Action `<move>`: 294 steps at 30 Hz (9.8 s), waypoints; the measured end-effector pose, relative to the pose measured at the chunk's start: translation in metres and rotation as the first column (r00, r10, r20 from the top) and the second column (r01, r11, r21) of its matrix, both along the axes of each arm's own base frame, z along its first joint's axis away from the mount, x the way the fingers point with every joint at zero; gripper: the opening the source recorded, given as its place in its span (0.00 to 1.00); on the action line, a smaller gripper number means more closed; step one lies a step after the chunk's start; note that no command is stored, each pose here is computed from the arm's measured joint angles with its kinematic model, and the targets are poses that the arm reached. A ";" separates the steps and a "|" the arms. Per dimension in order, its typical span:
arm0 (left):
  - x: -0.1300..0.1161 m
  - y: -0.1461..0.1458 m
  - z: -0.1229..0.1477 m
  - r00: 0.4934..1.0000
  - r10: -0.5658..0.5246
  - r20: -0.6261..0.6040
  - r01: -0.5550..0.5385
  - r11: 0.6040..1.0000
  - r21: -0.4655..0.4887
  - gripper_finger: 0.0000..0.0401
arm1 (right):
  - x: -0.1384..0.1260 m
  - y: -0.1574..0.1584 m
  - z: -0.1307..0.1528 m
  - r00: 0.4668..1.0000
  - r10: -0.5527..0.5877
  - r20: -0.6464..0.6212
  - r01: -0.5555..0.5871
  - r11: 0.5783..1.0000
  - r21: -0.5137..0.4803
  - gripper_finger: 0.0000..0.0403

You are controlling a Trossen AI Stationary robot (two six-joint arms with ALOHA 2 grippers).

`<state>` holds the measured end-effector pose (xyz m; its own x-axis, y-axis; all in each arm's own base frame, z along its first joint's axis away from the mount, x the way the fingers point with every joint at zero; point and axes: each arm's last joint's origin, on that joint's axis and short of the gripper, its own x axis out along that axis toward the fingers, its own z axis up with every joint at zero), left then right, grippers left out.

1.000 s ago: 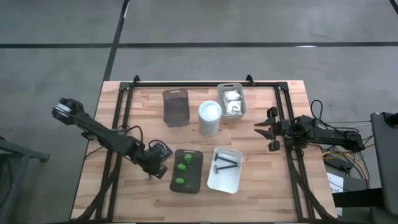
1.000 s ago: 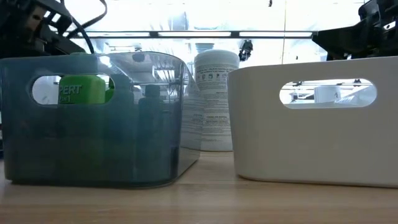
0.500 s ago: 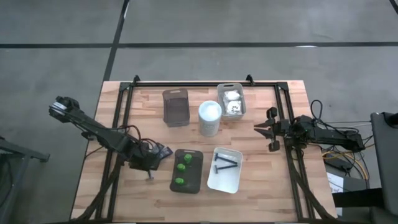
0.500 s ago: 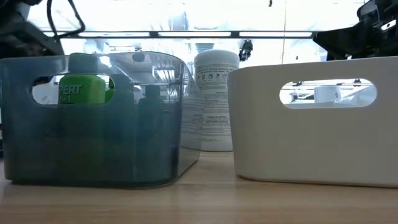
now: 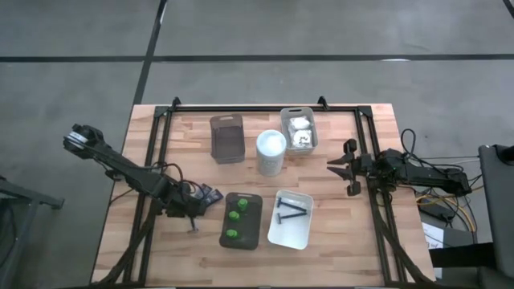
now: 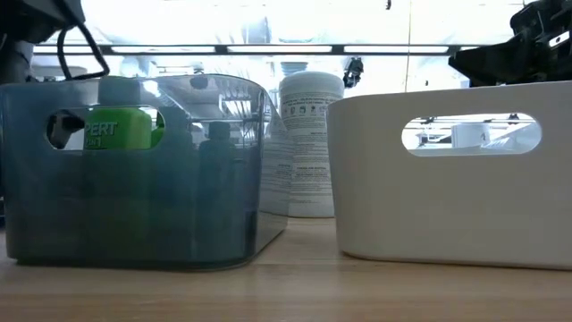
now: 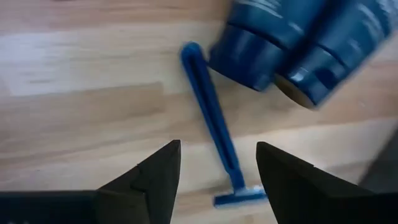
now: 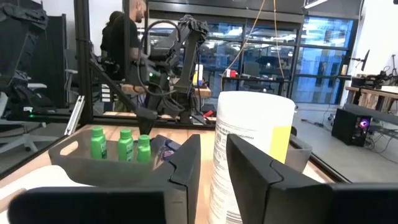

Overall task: Pick & Place Travel size toiletries
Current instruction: Put the blue razor into the white bin, then put the blue shave cream into the top black bin

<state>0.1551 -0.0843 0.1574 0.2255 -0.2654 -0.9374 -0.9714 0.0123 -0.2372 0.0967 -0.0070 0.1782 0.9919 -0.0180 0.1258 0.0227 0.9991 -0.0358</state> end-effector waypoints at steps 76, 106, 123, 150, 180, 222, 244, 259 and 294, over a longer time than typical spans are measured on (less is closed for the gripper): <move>0.076 0.026 0.140 0.678 -0.289 0.676 -0.123 0.862 0.492 0.09 | 0.000 0.000 -0.002 1.000 -0.001 -0.026 0.001 1.000 -0.004 0.34; 0.239 0.031 0.166 0.458 -0.855 0.245 0.120 0.332 0.935 0.09 | 0.000 0.000 -0.002 1.000 -0.001 -0.026 0.001 1.000 -0.004 0.14; 0.293 0.017 0.108 0.429 -0.826 0.367 0.277 0.506 0.817 0.09 | 0.000 0.000 -0.002 1.000 0.000 -0.026 0.000 1.000 -0.005 0.23; 0.301 0.025 0.085 0.476 -0.792 0.382 0.313 0.559 0.768 0.19 | 0.000 0.000 -0.002 1.000 0.000 -0.026 0.000 1.000 -0.005 0.37; 0.227 0.043 0.191 0.511 -0.849 0.132 0.237 0.287 0.928 0.22 | 0.000 0.000 -0.004 0.999 0.000 -0.042 0.000 1.000 -0.003 0.43; -0.025 0.073 0.118 0.544 -0.795 0.268 0.249 0.458 0.854 0.22 | 0.001 0.000 -0.005 0.999 0.000 -0.050 0.000 1.000 -0.003 0.13; -0.021 0.081 0.015 0.857 -0.376 0.353 0.294 0.918 0.265 0.22 | 0.001 0.000 -0.005 0.999 0.000 -0.049 0.000 1.000 -0.003 0.24; -0.013 0.095 -0.013 0.922 -0.225 0.314 0.142 0.954 0.264 0.26 | 0.001 0.000 -0.005 0.999 0.000 -0.050 0.000 1.000 -0.003 0.32; 0.009 0.099 -0.041 0.943 -0.289 0.163 0.237 0.930 0.281 0.18 | 0.001 0.000 -0.005 0.999 0.000 -0.050 0.000 1.000 -0.003 0.47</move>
<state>0.1642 0.0150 0.1160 0.3680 -0.1001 -0.9244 -0.8582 0.3460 -0.3791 0.0975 -0.0070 0.1736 0.9969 -0.0177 0.0762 0.0207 0.9990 -0.0395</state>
